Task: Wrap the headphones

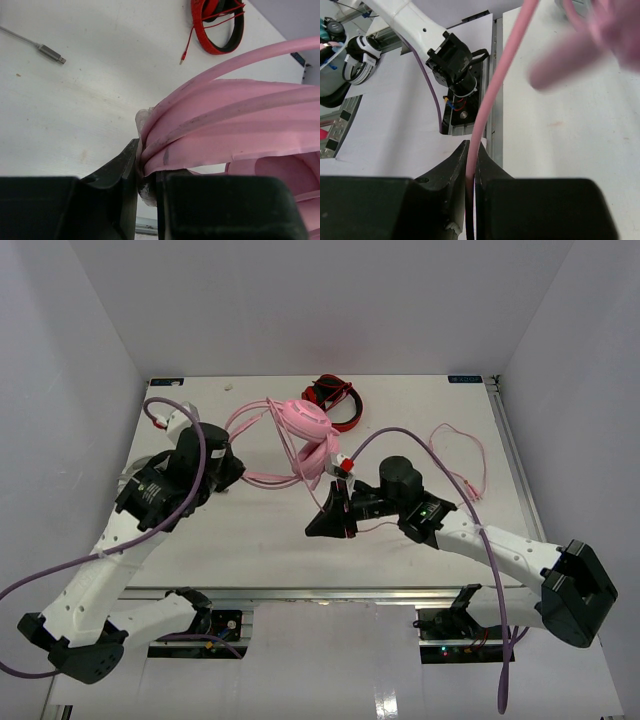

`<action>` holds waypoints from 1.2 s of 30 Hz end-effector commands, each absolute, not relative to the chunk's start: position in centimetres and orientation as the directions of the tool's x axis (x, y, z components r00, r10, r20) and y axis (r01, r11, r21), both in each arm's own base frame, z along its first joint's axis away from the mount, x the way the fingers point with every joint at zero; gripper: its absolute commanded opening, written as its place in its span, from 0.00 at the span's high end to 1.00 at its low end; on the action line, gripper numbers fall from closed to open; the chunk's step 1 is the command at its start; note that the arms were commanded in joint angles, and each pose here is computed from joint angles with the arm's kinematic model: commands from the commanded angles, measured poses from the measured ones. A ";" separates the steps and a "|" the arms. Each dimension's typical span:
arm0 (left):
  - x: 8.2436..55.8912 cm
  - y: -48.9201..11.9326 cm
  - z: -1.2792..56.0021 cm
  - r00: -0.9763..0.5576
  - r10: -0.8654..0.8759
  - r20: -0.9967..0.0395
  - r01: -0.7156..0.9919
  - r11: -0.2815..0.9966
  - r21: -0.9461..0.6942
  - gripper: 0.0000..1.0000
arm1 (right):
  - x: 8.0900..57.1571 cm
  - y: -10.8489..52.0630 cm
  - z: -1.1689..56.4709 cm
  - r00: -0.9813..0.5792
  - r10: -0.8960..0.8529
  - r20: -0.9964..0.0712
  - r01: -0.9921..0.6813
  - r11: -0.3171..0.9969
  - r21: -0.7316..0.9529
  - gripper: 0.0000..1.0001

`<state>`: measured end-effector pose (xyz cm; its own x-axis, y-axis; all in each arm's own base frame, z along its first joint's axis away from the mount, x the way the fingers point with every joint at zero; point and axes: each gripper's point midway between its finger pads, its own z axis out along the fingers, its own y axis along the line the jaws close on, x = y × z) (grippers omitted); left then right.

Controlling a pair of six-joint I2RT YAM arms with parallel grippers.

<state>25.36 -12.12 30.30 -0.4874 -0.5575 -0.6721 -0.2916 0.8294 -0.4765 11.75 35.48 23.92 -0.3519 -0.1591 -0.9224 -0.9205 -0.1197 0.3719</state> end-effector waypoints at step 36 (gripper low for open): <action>18.8 -16.0 32.7 -0.631 -0.458 -0.626 0.113 0.745 -0.658 1.00 | 25.7 35.1 14.1 -0.291 -0.059 -0.955 -0.795 0.570 0.207 0.85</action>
